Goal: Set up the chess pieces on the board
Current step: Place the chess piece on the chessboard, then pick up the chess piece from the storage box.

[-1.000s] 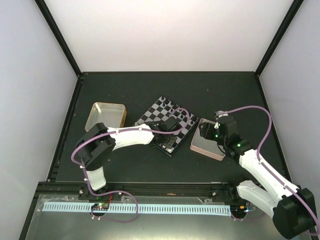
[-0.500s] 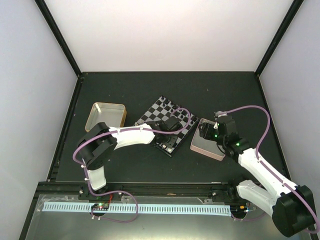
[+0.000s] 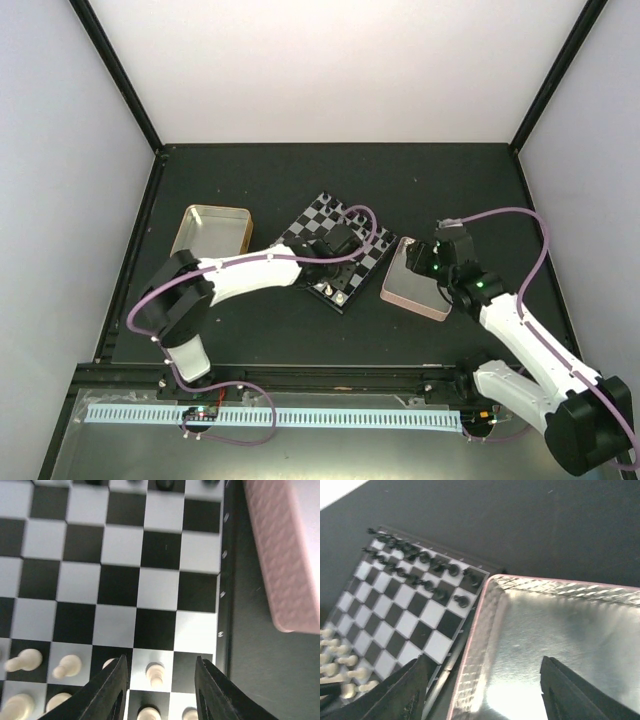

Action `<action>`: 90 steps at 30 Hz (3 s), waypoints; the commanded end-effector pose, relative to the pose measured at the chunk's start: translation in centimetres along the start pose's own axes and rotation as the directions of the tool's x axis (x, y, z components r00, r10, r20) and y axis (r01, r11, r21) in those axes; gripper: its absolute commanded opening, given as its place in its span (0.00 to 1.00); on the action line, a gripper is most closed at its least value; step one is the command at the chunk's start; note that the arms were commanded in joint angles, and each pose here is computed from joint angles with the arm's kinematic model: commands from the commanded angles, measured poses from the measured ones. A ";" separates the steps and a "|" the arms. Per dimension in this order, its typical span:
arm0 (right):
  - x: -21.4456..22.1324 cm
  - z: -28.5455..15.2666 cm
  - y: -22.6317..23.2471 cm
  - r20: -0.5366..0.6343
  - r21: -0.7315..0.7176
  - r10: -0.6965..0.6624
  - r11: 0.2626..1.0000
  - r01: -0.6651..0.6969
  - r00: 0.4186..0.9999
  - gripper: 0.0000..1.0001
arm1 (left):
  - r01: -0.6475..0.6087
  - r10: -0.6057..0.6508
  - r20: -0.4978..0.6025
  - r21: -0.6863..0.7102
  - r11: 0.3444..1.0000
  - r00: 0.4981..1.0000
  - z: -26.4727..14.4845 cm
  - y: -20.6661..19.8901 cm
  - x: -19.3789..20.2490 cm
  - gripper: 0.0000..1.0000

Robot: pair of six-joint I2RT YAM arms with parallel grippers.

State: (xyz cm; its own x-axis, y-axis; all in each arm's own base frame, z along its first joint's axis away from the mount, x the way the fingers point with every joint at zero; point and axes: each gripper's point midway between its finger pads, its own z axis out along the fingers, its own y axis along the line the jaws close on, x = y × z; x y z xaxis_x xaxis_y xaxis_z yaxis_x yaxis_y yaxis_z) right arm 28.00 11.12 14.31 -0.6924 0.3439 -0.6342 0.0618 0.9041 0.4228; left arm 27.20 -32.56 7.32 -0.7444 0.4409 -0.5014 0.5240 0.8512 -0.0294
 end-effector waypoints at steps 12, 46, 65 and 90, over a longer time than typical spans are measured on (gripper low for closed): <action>-1.6 2.4 -10.1 -0.334 0.625 -0.153 0.702 0.340 0.930 0.39 | 0.156 -0.219 0.364 0.195 0.968 0.905 -14.0 2.2 -6.4 0.47; 1.3 6.9 -15.3 -0.717 0.617 -0.205 0.257 0.744 0.666 0.34 | 0.261 -0.320 0.548 0.185 0.947 0.773 -18.0 8.9 -6.0 0.58; 0.8 7.3 -15.5 -0.713 0.619 -0.238 0.229 0.751 0.660 0.05 | 0.274 -0.331 0.542 0.187 0.944 0.772 -17.5 9.3 -5.9 0.59; 4.1 9.0 -5.8 -0.176 0.368 0.034 0.929 0.034 0.984 0.04 | 0.273 -0.345 0.511 0.212 0.938 0.788 -17.0 9.1 -6.0 0.58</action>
State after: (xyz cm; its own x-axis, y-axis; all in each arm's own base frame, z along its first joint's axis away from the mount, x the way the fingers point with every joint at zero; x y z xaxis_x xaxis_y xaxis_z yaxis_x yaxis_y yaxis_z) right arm 29.86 7.93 3.63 -0.8590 0.2226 -0.4611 0.2557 0.9667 -0.0098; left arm 29.22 -22.26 24.16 -0.5544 -0.0779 -0.8286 0.3650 0.8720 -0.3262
